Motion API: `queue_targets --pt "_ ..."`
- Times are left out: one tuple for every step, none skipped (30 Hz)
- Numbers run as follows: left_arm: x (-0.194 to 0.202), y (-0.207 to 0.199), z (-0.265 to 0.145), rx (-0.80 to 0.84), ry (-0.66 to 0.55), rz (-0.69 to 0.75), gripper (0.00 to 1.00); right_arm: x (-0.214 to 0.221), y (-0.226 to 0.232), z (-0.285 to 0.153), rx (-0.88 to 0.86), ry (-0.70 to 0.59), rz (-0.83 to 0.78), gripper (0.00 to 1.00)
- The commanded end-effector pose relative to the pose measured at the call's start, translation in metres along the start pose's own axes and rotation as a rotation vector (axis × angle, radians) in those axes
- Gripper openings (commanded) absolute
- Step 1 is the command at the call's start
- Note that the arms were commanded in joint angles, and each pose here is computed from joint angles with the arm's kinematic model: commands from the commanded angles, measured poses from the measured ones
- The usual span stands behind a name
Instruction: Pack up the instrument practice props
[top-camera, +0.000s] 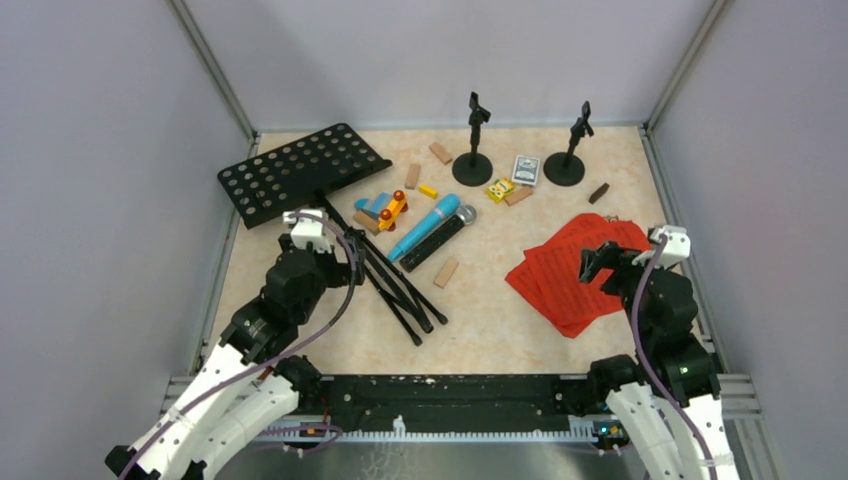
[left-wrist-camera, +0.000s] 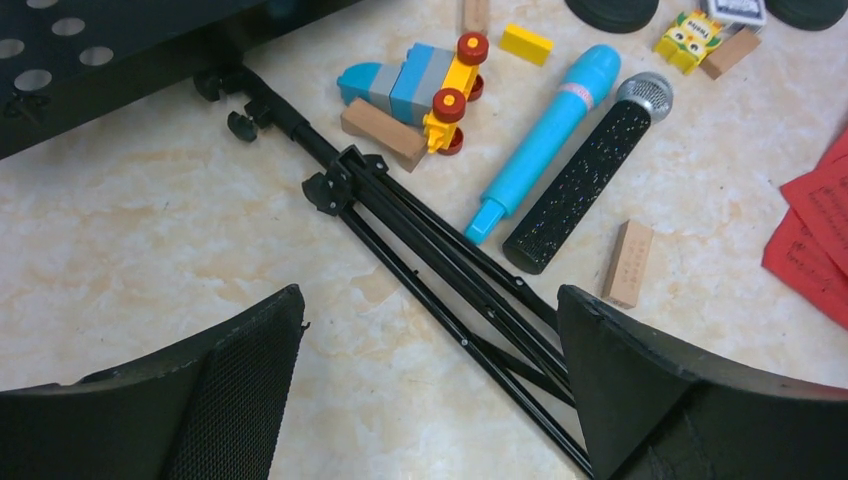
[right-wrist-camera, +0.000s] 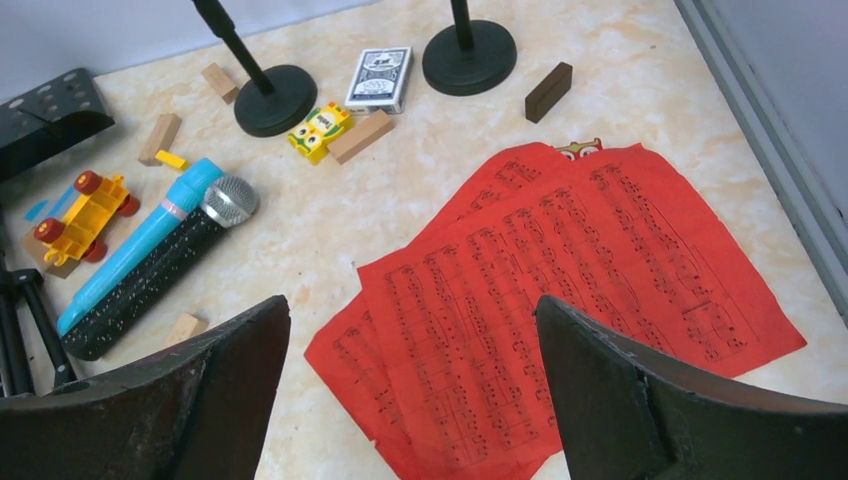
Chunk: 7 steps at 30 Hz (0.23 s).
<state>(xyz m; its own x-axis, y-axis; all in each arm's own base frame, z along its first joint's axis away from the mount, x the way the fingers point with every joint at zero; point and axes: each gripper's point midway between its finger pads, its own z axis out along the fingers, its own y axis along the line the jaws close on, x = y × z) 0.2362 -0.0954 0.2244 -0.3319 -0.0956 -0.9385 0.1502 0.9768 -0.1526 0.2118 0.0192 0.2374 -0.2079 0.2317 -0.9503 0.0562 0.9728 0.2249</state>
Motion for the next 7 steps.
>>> queue_targets --pt "-0.0024 0.0023 -0.0018 -0.016 0.0 -0.014 0.99 -0.0109 -0.003 -0.0013 0.012 -0.075 0.012 0.91" --pt "-0.0029 0.0033 -0.0024 -0.019 -0.006 -0.015 0.99 -0.0101 -0.003 -0.0007 0.011 -0.073 0.011 0.91" --pt "-0.003 0.0046 -0.0026 -0.024 -0.012 -0.015 0.99 -0.0095 -0.0027 0.0001 0.01 -0.071 0.009 0.91" --pt "-0.0027 0.0064 -0.0027 -0.032 -0.016 -0.015 0.99 -0.0088 -0.0016 0.0009 0.004 -0.067 0.006 0.91" --pt "-0.003 0.0068 -0.003 -0.035 -0.018 -0.018 0.99 -0.0072 -0.0006 0.0019 -0.001 -0.061 0.004 0.91" --pt "-0.0033 0.0062 -0.0035 -0.032 -0.019 -0.024 0.99 -0.0059 0.0002 0.0031 -0.005 -0.055 0.001 0.91" --pt "-0.0046 0.0058 -0.0046 -0.03 -0.022 -0.035 0.99 -0.0047 0.0008 0.004 -0.008 -0.051 0.0 0.91"
